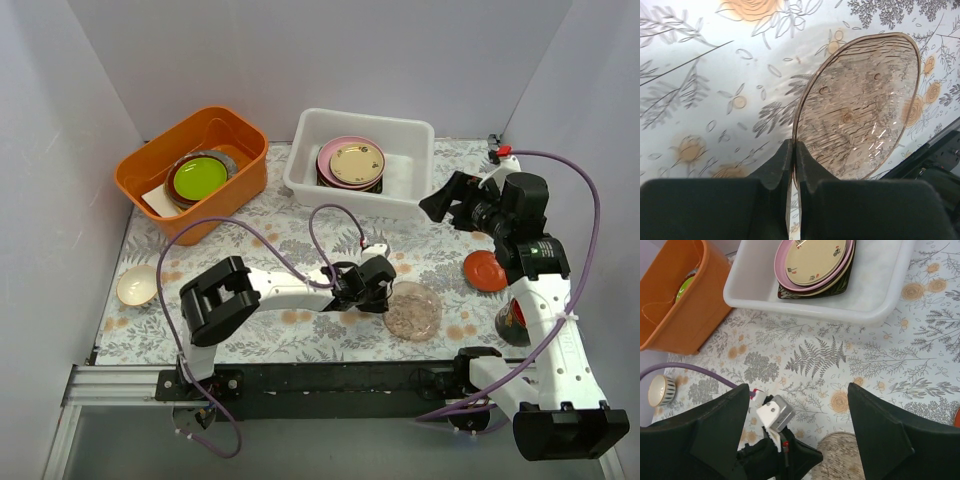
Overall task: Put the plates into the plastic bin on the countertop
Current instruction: Pick up the plate at the center of the board.
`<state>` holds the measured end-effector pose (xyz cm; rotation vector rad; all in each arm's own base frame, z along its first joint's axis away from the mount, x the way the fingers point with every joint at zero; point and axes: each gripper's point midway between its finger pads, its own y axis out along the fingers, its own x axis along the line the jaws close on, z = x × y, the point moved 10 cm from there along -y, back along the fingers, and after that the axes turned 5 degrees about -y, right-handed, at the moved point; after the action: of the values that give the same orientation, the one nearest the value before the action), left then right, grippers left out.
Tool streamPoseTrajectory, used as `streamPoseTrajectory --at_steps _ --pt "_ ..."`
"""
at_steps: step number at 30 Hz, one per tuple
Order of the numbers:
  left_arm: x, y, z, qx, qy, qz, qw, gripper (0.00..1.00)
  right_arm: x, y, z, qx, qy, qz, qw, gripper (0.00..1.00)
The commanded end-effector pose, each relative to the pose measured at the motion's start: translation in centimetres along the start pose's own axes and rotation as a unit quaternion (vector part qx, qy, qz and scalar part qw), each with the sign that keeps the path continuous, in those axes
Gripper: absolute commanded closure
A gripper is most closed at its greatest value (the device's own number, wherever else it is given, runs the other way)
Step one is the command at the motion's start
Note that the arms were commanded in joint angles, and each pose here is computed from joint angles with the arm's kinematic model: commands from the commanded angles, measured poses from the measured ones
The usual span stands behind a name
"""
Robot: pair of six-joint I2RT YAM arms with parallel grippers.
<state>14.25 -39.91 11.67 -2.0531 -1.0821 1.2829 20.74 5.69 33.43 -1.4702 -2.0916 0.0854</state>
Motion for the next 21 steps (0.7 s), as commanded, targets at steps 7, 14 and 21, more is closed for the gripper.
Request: streamPoseTrajectory --at_steps 7,14,21 --pt "1.4 -7.5 -2.8 -0.094 -0.017 -0.019 0.995 1.00 -0.1 1.1 1.5 0.017 -0.014 -0.065 0.998 0.11" --pt "1.9 -12.3 -5.8 -0.152 -0.030 -0.004 0.988 1.00 -0.6 2.3 3.7 0.056 -0.010 -0.115 0.992 0.09" --pt "2.8 -15.7 -7.8 -0.195 -0.041 -0.010 0.980 1.00 -0.7 2.9 5.2 0.078 -0.004 -0.162 0.984 0.09"
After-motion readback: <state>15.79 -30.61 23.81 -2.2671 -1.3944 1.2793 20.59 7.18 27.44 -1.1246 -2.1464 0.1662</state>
